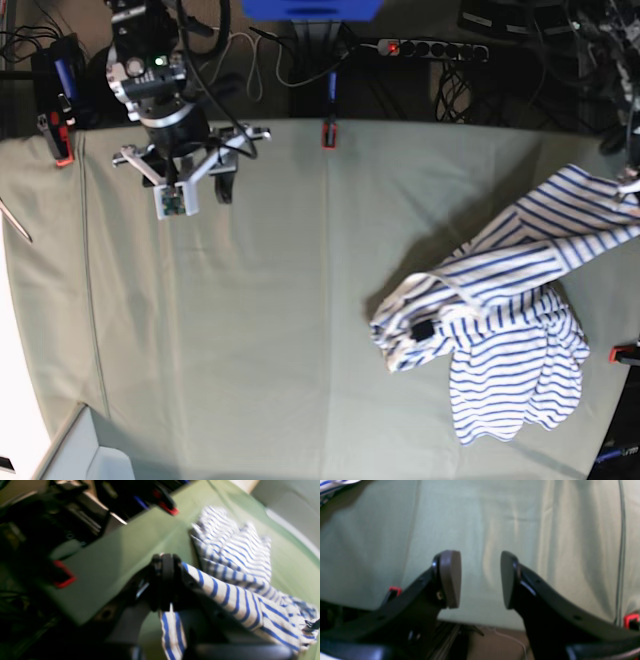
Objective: Layout the t-shirt on the table in an organized manner, then fold the t-shirt properly
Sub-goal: 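Lift the shirt with the left gripper and drag it across the table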
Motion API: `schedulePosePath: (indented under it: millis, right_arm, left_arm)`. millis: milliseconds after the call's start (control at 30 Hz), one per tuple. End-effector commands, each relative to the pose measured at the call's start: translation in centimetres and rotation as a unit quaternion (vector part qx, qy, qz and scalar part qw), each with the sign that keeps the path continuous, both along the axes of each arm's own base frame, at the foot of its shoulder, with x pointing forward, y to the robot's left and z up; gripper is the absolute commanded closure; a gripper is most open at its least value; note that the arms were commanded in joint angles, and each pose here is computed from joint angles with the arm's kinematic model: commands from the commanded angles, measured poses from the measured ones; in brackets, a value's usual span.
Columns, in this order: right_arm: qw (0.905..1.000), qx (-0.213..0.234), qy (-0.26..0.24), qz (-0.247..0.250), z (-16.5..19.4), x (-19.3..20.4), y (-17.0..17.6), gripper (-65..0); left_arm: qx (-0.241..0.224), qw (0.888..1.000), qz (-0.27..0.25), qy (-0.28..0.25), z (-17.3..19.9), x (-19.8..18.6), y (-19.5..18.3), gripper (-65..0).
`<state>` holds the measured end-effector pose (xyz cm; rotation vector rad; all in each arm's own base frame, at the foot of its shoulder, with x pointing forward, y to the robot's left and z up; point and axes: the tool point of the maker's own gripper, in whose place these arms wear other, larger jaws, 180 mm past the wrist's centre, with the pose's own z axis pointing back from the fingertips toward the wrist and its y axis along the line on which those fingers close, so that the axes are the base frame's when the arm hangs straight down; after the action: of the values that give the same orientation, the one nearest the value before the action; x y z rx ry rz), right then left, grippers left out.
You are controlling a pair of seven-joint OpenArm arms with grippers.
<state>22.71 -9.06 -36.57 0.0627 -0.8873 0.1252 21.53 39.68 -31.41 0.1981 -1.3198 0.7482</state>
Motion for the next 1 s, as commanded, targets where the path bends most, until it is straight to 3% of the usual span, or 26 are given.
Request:
schedulePosePath:
  millis: [0,233,467,533,633,767,900,967]
  right_arm:
    - [0.9997,0.005,-0.025,0.001,1.2,0.8,0.2,-27.1]
    - [0.9983,0.018,-0.045,0.031,2.3,2.0,2.5,-27.1]
    - [0.9940,0.040,-0.057,0.084,4.5,4.4,7.2,-27.0]
    - [0.9942,0.045,-0.054,0.082,4.7,4.6,7.5,-27.0]
    - [0.9955,0.029,-0.053,0.072,4.4,4.8,6.1,-27.0]
    - [0.9981,-0.004,-0.052,0.035,4.0,5.4,1.9,-27.0]
    - [0.9984,-0.037,-0.042,-0.005,3.4,5.0,-2.6,-27.0]
    - [0.9975,-0.049,-0.040,-0.032,3.3,4.9,-4.8,-27.0]
  left_arm:
    - [0.017,1.000,0.012,-0.019,1.6,-0.4,1.2,-0.3]
    - [0.010,1.000,0.012,-0.013,1.6,-1.7,1.8,-0.3]
    - [-0.012,1.000,0.001,0.006,0.7,-1.6,1.2,-0.3]
    - [-0.013,1.000,-0.018,-0.001,2.0,-0.8,-0.1,-0.3]
    - [-0.026,0.996,-0.073,-0.033,4.1,1.7,-4.8,-0.3]
    - [-0.060,0.975,-0.201,-0.077,6.4,6.2,-14.9,-0.3]
    - [-0.118,0.934,-0.328,-0.078,5.8,8.5,-25.4,-0.3]
    - [-0.135,0.906,-0.394,-0.081,6.1,9.1,-30.9,-0.3]
